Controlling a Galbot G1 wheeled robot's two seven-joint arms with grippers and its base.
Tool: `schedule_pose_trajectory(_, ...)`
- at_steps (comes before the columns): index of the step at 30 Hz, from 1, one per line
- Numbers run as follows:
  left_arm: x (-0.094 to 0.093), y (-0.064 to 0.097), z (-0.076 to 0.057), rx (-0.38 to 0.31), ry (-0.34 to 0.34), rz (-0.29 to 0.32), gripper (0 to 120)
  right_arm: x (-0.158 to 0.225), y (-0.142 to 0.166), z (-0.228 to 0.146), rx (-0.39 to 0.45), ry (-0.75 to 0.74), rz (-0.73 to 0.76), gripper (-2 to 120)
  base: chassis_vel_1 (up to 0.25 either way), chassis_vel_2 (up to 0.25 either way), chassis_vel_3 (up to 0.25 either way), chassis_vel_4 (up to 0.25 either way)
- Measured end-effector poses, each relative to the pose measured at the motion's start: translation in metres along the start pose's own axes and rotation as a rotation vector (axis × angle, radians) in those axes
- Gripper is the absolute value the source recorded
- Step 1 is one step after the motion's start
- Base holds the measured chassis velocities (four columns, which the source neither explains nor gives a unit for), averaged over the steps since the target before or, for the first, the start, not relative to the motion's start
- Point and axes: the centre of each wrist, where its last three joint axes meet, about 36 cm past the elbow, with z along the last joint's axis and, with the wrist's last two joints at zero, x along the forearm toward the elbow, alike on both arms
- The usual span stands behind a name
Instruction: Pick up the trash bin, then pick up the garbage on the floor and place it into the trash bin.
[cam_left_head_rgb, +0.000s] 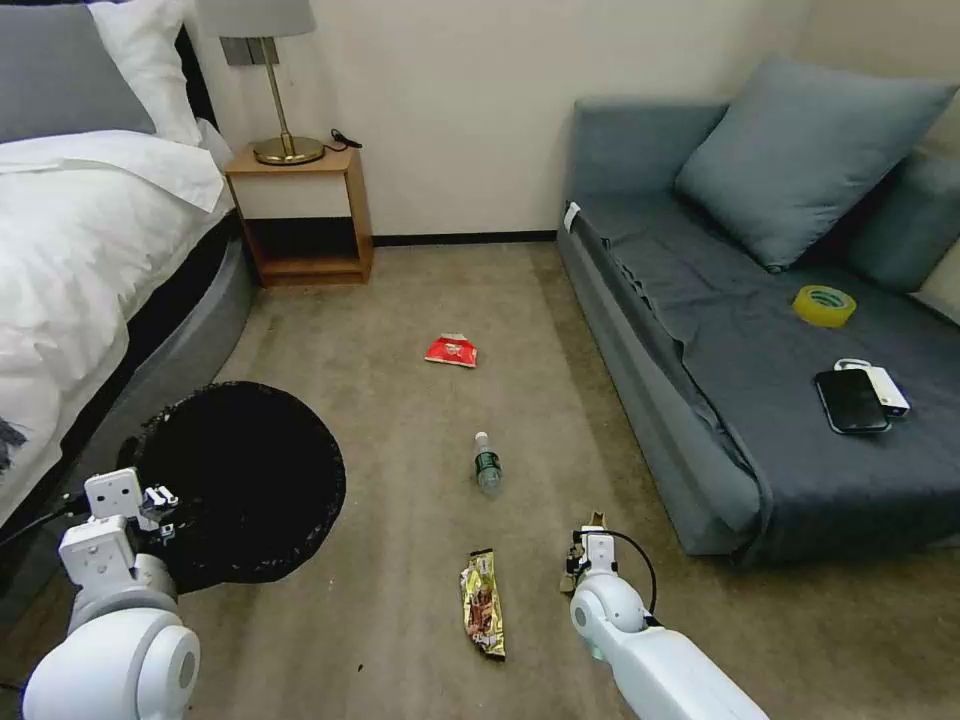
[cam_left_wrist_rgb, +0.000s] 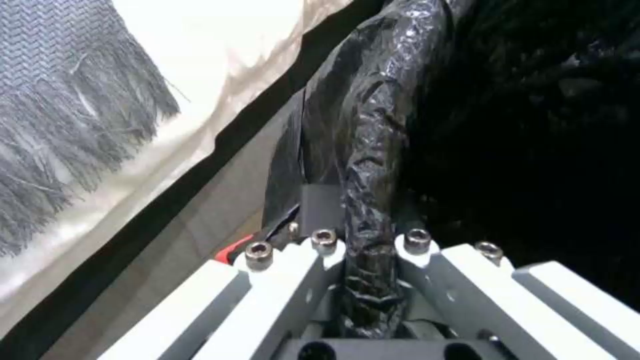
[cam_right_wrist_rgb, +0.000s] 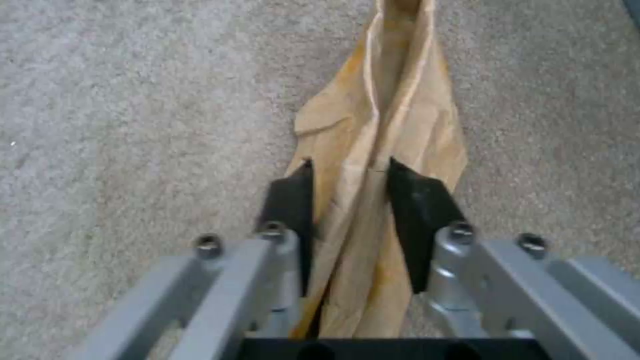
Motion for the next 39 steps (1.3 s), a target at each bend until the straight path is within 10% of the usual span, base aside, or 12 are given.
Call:
schedule_pose_trajectory(7, 0.0, -0.001, 0.001, -0.001, 0.0, 0.002, 2, 0.002, -0.004, 0.0, 0.002, -0.017, 0.0, 0, 0.0, 0.0, 0.0, 0.0)
schedule_pose_trajectory(25, 0.004, -0.006, 0.002, 0.007, 0.012, 0.034, 2, 0.095, -0.039, -0.067, -0.035, -0.265, -0.202, 0, 0.0, 0.0, 0.0, 0.0)
schedule_pose_trajectory(39, 0.006, -0.022, 0.014, 0.029, 0.084, 0.099, 2, 0.269, 0.087, -0.163, -0.154, -0.499, -0.963, 0, 0.0, 0.0, 0.0, 0.0)
